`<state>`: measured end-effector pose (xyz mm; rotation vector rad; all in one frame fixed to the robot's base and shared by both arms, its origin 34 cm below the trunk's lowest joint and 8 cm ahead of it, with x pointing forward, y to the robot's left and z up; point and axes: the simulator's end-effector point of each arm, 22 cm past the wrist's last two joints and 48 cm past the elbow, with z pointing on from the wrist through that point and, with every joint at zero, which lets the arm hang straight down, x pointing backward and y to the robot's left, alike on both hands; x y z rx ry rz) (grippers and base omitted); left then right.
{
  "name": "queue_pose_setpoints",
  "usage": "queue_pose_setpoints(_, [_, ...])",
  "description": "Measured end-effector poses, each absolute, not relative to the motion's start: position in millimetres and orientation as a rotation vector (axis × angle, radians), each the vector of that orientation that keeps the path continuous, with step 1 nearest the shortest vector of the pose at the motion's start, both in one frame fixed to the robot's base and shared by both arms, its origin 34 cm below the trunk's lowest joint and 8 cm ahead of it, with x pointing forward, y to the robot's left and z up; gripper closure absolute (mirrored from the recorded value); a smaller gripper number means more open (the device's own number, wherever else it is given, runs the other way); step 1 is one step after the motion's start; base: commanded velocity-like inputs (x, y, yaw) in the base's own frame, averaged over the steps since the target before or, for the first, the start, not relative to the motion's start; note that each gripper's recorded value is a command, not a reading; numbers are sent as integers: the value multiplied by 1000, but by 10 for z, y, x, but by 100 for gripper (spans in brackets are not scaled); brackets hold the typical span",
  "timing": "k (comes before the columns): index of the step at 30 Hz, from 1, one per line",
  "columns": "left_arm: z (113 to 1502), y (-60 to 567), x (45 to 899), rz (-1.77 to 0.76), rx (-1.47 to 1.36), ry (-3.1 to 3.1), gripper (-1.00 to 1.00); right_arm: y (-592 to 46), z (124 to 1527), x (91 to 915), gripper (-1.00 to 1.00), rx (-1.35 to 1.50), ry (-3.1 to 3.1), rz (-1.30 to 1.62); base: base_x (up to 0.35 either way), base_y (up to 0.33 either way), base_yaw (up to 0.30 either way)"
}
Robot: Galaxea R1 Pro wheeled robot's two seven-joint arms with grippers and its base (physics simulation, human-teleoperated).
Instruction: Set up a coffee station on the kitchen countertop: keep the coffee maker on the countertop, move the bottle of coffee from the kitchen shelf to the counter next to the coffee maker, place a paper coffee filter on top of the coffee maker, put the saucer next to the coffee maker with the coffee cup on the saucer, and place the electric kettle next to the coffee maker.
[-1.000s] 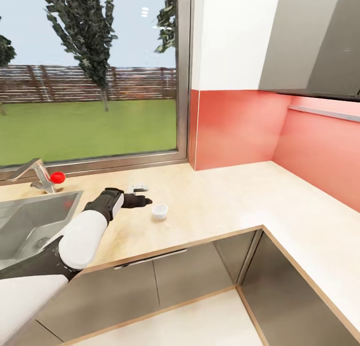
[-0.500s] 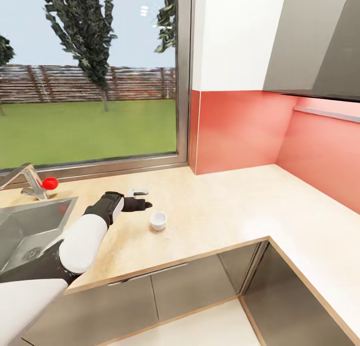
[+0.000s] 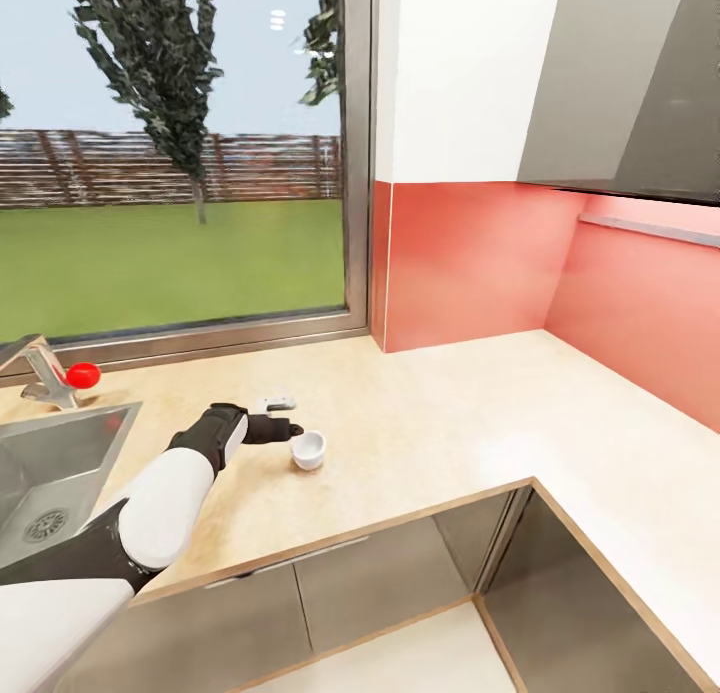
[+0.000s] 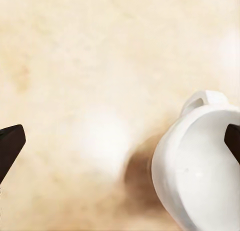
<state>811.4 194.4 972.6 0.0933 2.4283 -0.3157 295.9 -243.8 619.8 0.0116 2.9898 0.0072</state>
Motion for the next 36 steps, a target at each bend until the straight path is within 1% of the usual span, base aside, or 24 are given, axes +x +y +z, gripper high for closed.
queue_pose_setpoints(11, [9650, 1983, 8064, -313, 81, 2435, -100, -2339, 6201, 2967, -100, 8, 2987, 28, 38, 0, -2])
queue_pose_setpoints(18, [9951, 2078, 8262, -288, 69, 2379, -100, -2186, 6206, 2965, -100, 0, 2986, 55, 0, 0, 0])
queue_pose_setpoints(24, [10030, 2131, 8308, -275, 64, 2360, -100, -2177, 6207, 2965, -100, 2, 2987, 57, 0, 0, 0])
queue_pose_setpoints(30, [10038, 2127, 8304, -275, 65, 2359, -100, -2197, 6210, 2973, -100, 11, 2985, 53, 0, 0, -96])
queue_pose_setpoints(36, [10012, 2110, 8284, -280, 68, 2364, -100, -2199, 6210, 2974, -100, 8, 2984, 51, 0, 0, -18])
